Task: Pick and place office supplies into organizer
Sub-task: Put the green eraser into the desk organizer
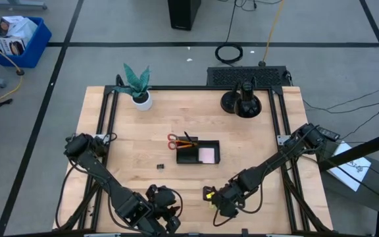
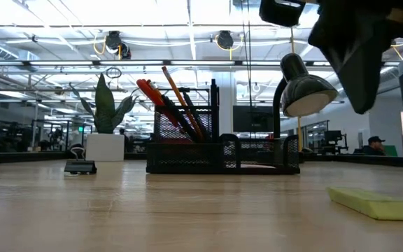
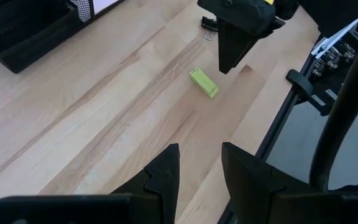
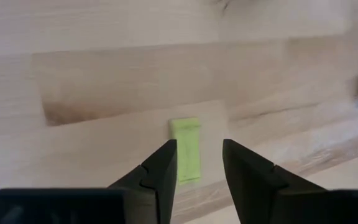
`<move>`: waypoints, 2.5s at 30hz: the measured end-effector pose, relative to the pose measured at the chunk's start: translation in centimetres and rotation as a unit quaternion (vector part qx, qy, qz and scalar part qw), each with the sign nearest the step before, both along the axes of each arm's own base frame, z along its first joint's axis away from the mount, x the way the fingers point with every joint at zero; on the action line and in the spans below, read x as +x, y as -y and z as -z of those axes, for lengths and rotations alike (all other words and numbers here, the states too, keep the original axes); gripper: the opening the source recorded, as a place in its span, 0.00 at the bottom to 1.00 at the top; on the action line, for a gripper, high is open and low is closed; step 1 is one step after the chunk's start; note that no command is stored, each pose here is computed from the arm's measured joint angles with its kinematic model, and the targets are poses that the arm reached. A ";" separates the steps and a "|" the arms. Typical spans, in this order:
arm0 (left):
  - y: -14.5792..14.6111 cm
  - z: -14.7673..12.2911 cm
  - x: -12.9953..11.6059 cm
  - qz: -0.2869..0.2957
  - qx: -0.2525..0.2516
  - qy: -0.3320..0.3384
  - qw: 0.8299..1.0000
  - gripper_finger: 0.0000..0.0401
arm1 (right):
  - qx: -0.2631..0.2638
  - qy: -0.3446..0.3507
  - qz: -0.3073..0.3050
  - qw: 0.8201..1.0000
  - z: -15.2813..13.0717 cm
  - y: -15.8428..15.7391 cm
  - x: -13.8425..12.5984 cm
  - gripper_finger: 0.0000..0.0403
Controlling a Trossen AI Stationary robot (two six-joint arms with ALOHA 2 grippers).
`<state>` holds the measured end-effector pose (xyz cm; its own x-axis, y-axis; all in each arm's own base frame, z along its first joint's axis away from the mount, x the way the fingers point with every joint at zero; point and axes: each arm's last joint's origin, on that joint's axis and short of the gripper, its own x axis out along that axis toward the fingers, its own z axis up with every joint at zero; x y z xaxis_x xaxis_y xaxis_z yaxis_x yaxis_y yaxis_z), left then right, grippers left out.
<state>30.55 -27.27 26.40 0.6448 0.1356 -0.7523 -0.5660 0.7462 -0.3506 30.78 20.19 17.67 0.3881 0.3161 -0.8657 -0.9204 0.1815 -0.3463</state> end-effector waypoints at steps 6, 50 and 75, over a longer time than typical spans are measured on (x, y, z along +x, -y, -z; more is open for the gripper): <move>0.0 0.0 0.0 -0.009 -0.007 0.002 1.000 0.31 | 0.022 0.041 0.004 0.999 -0.5 -0.5 0.6 0.35; -0.2 0.0 0.1 -0.011 -0.007 0.001 1.000 0.31 | -0.024 -0.021 0.003 0.999 2.9 1.2 1.6 0.54; -0.2 0.0 0.2 -0.010 -0.006 0.001 1.000 0.31 | 0.029 -0.106 0.019 0.994 3.9 0.9 3.9 0.50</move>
